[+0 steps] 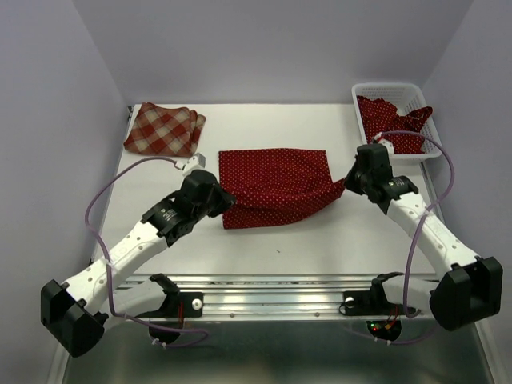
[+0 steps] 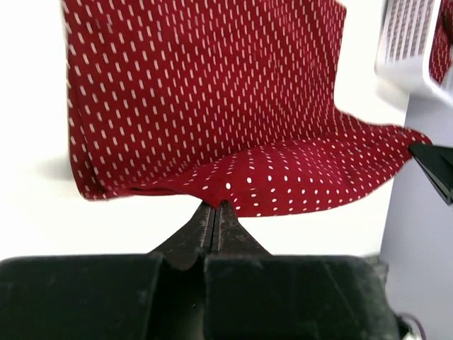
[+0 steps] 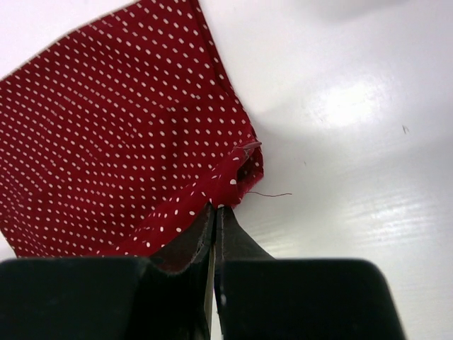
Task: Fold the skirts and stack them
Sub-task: Fold the skirt
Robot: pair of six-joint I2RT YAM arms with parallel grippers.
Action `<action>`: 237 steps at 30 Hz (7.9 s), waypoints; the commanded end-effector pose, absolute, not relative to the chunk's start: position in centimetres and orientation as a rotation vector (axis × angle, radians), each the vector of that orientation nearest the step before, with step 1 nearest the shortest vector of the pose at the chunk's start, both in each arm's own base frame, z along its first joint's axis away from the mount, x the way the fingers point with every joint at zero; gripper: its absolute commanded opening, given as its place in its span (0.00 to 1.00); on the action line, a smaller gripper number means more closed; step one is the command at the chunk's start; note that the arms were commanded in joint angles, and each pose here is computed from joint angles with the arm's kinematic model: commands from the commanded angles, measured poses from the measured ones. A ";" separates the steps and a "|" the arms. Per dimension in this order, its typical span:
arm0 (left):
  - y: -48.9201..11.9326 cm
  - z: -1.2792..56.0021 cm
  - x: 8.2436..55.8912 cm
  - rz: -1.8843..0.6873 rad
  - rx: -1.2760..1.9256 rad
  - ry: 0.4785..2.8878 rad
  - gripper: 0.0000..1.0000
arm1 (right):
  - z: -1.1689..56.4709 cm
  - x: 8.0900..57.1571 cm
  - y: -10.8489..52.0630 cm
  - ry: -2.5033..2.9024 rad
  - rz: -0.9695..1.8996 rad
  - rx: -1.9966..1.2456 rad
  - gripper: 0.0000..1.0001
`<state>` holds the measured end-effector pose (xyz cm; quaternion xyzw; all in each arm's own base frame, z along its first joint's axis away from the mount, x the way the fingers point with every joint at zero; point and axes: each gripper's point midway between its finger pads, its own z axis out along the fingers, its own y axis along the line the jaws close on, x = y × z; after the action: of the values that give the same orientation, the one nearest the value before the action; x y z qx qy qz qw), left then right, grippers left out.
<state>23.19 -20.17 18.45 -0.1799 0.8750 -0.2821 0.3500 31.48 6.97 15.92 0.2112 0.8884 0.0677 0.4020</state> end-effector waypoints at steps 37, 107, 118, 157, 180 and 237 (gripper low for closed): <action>-12.9 18.4 45.0 -0.352 -0.462 2.102 0.00 | 15.7 49.9 11.3 2.146 0.145 0.422 0.01; -13.1 4.7 44.5 -0.337 -0.376 2.463 0.99 | 2.2 44.9 11.4 2.532 0.318 0.268 0.79; -14.3 3.3 43.5 -0.423 -0.356 2.479 0.92 | 0.6 43.7 11.6 2.560 0.345 0.298 0.29; -18.9 4.1 28.4 -0.440 -0.394 2.527 0.63 | 6.1 30.5 8.0 2.534 0.286 0.285 0.02; -20.7 0.4 27.9 -0.526 -0.404 2.610 0.23 | 16.3 32.1 17.6 2.316 0.059 -0.213 0.01; -20.5 1.0 26.3 -0.611 -0.516 2.556 0.28 | 7.5 28.4 39.2 2.515 0.439 -0.376 0.09</action>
<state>28.03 -21.78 2.10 -0.1849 0.9178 -0.2508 0.2461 27.92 36.61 6.58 -0.1597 0.9458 0.1161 0.2579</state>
